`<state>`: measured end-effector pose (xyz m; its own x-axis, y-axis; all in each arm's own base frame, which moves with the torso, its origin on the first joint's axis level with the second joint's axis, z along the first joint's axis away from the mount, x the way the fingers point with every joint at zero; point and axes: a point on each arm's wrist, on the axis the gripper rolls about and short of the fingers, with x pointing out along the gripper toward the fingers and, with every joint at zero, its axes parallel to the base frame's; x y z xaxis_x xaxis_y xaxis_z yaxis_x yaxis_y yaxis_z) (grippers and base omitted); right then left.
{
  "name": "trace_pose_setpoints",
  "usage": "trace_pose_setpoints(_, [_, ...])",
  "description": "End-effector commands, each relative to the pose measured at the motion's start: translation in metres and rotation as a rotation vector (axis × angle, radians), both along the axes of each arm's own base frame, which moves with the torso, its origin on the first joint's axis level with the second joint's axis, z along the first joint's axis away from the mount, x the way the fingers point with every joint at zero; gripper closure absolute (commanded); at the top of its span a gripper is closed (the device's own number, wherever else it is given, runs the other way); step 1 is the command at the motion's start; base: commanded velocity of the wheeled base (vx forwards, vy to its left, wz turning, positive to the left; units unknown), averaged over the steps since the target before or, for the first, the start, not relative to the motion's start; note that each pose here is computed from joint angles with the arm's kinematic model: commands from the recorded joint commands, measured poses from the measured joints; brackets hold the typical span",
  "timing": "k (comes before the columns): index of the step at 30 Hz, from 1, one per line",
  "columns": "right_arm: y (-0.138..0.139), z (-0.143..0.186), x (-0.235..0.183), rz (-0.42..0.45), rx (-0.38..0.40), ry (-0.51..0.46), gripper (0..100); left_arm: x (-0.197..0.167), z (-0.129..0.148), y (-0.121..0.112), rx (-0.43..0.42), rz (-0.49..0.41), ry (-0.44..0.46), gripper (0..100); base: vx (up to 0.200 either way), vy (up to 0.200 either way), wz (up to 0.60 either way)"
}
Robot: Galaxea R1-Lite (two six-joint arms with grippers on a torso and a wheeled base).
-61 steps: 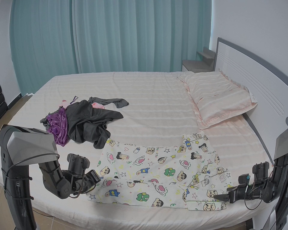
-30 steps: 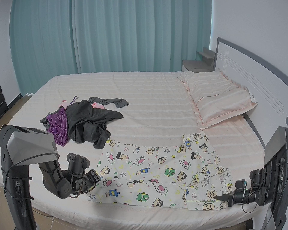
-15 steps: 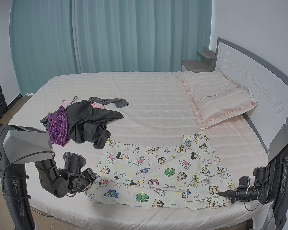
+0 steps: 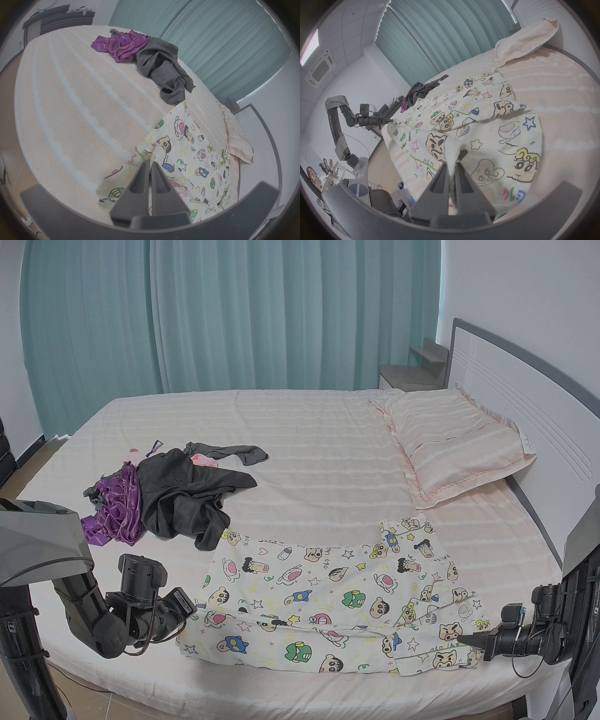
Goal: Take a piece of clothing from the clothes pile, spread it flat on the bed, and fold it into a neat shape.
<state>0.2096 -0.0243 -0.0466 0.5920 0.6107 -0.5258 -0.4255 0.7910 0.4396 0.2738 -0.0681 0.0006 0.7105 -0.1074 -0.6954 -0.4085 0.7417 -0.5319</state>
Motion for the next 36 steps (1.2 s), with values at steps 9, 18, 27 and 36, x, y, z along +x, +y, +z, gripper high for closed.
trace_pose_setpoints(9, [0.001,0.008,0.001,-0.008,-0.019,-0.035,100,-0.015,0.001,-0.001,0.036,-0.047,0.035,100,0.0,0.0,0.0])
trace_pose_setpoints(18, [-0.001,-0.002,0.013,-0.038,-0.051,-0.041,100,-0.011,-0.009,0.0,0.052,-0.038,0.091,100,0.0,0.0,0.0])
trace_pose_setpoints(27, [0.006,-0.007,0.031,-0.055,-0.053,-0.054,100,0.003,-0.026,-0.003,0.066,-0.026,0.103,100,0.0,0.0,0.0])
trace_pose_setpoints(36, [0.005,-0.011,0.044,-0.082,-0.077,-0.083,100,0.016,-0.038,-0.006,0.094,0.012,0.05,100,0.0,0.0,0.0])
